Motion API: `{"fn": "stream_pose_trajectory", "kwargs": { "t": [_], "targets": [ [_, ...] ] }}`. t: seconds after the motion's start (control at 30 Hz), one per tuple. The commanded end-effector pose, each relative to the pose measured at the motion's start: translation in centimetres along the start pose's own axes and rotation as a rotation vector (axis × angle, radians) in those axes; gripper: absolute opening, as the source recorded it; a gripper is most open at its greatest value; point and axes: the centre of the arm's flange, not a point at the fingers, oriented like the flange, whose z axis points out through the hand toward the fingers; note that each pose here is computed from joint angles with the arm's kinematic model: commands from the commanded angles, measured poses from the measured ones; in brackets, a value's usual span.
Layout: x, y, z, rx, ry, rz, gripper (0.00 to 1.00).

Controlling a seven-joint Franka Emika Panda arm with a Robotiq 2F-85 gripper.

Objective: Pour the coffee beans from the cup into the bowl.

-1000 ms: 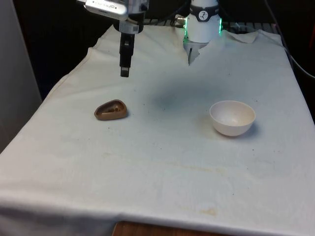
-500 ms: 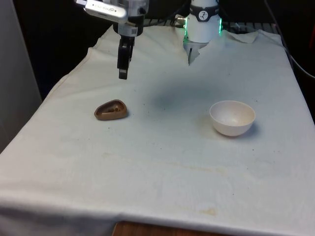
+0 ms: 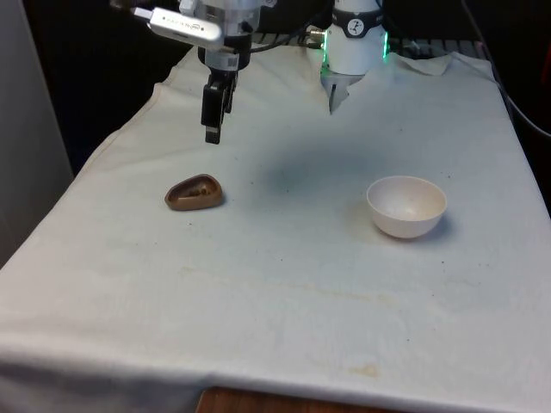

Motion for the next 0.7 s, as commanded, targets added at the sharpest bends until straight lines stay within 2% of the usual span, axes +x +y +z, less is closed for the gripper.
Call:
{"fn": "stream_pose_trajectory", "kwargs": {
  "t": [0.0,0.03,0.23,0.27,0.3,0.33,0.43,0.57,0.6,0.67],
  "targets": [
    [0.0,0.0,0.1,-0.001,0.000,0.007,1.00],
    [0.0,-0.1,0.3,0.007,0.002,0.028,1.00],
    [0.0,-0.1,0.9,-0.004,0.004,0.070,1.00],
    [-0.1,-0.1,0.9,-0.005,0.004,0.076,1.00],
    [-0.1,0.0,0.8,-0.014,0.001,0.062,1.00],
    [-0.1,-0.2,1.0,-0.006,0.004,0.082,1.00],
    [-0.1,-0.2,1.3,-0.012,0.004,0.105,1.00],
    [-0.2,-0.2,1.6,-0.016,0.006,0.130,1.00],
    [-0.2,-0.1,1.5,-0.024,0.002,0.118,1.00],
    [-0.1,-0.2,1.7,-0.017,0.007,0.143,1.00]
  ]
}}
